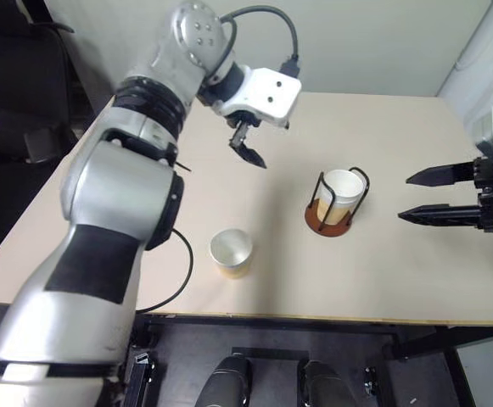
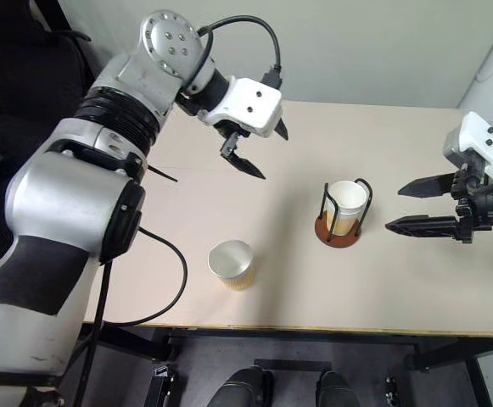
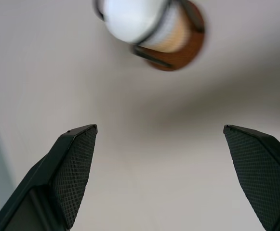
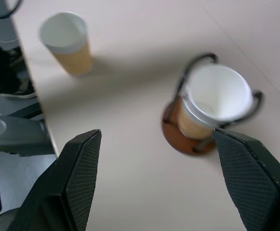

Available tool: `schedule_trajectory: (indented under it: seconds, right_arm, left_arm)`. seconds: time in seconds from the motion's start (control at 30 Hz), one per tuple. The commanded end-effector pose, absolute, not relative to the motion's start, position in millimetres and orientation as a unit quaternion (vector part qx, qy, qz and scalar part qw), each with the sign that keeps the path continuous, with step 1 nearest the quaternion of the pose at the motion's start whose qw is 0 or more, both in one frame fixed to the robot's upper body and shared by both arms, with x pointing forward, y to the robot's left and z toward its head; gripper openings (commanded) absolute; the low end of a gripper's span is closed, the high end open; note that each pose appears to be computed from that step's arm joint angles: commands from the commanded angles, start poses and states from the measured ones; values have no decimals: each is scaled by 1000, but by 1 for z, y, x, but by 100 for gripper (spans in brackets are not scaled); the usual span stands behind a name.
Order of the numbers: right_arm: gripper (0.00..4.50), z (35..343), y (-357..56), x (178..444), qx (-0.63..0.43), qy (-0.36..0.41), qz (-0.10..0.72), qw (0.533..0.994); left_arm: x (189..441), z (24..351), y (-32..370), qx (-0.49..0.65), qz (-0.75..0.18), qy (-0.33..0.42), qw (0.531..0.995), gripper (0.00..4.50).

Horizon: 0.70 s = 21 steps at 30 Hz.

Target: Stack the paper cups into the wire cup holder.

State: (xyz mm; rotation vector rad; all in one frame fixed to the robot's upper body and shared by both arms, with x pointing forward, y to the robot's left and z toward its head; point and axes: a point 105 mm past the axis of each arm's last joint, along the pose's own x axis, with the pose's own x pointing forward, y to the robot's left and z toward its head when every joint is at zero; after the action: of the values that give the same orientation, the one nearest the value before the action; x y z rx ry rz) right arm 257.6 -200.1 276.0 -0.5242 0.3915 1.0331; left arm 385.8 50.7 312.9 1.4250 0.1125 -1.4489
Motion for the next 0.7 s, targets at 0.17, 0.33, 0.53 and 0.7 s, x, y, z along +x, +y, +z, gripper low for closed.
schedule_trajectory:
  seconds: [0.17, 0.33, 0.53, 0.7]
  right_arm:
    - [376, 290, -194, 250, -269, 153, 501, 808]
    - [376, 290, -193, 248, -267, 162, 506, 804]
    - [376, 295, -188, 240, -245, 175, 520, 799]
    - [376, 294, -183, 240, -249, 169, 524, 797]
  left_arm:
    - [385, 302, 70, 631, -603, 92, 480, 449]
    - [384, 292, 74, 655, -606, 99, 441, 449]
    - [366, 271, 71, 632, -656, 120, 395, 449]
    - [347, 260, 69, 596, -701, 132, 370, 449]
